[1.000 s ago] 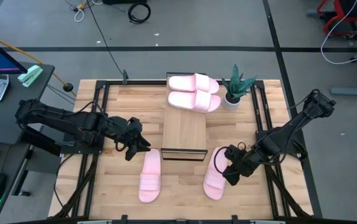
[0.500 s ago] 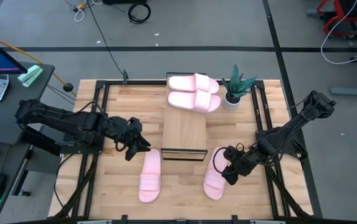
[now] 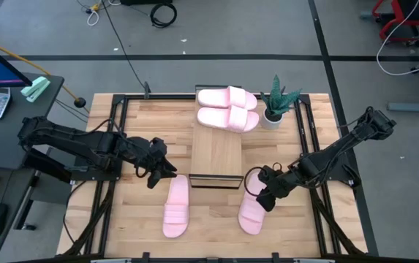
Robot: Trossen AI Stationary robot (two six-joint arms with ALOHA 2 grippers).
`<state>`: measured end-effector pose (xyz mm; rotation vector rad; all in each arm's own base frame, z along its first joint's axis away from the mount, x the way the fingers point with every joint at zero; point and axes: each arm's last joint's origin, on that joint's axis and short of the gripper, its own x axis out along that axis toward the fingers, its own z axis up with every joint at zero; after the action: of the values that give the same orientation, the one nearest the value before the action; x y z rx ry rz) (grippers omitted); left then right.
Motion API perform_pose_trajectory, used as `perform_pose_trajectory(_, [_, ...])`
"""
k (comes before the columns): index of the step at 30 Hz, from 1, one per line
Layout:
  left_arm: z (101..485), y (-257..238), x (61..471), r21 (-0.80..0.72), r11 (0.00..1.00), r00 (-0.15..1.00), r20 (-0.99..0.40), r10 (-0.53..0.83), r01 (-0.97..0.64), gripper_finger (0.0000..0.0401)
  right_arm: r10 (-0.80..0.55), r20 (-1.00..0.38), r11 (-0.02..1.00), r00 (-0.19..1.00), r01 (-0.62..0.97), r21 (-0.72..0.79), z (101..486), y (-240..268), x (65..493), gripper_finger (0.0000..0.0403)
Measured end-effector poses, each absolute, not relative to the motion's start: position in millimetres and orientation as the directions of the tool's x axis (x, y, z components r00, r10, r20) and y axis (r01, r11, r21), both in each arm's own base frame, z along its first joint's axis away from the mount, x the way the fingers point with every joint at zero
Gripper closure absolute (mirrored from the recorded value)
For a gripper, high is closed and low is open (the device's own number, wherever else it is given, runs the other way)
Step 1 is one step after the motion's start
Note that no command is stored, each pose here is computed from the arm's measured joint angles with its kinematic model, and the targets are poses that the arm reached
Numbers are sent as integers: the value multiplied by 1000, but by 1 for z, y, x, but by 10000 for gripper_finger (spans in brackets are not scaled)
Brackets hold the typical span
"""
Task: Pick and place slides into the shelf
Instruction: Put the pink slide on the shelf
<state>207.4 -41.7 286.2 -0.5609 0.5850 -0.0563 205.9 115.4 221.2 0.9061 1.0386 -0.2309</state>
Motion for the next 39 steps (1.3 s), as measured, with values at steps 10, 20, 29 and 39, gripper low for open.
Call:
perform_pose_trajectory(10, [286, -42, 207, -515, 851, 837, -508, -203, -105, 266, 243, -812, 608, 531, 569, 554, 222, 116, 207, 218])
perform_pose_trajectory(20, [286, -42, 207, -514, 851, 838, -508, -202, -106, 272, 245, -810, 600, 533, 573, 558, 222, 117, 207, 217])
perform_pose_trajectory(29, [286, -42, 207, -514, 851, 838, -508, -202, -106, 271, 310, -795, 672, 522, 470, 572, 222, 120, 210, 217])
perform_pose_trajectory(39, [286, -41, 208, -506, 854, 841, -508, -184, -119, 266, 336, -829, 762, 447, 388, 518, 201, 119, 226, 216])
